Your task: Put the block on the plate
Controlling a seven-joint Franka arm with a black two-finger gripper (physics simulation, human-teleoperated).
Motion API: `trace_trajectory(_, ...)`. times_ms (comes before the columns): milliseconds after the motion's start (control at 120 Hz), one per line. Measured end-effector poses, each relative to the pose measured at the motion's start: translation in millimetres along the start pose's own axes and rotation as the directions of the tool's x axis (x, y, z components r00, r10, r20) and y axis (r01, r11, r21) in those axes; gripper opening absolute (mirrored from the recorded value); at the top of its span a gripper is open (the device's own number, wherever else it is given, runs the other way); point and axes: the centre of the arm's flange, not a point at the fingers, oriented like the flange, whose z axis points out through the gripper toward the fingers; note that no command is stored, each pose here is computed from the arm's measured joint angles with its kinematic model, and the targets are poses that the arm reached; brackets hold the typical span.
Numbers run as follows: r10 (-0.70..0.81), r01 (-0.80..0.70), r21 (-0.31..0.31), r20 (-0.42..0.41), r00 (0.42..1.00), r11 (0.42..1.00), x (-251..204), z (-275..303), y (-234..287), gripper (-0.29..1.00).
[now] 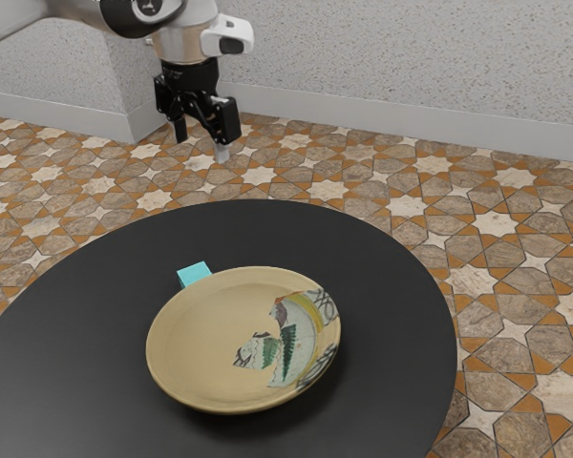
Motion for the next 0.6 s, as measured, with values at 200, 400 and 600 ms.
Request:
trace_trajectory(200, 0.008, -0.008, -0.003, 0.014, 1.000, 1.000, 3.1, 15.8, 1.3, 0.70)
trace_trajectory(400, 0.189, -0.191, 0.068, 0.030, 0.981, 0.979, 7.4, 26.6, -4.4, 0.70)
trace_trajectory(600, 0.338, -0.340, 0.022, 0.067, 0.939, 0.940, 45.3, 115.0, -79.4, 0.70)
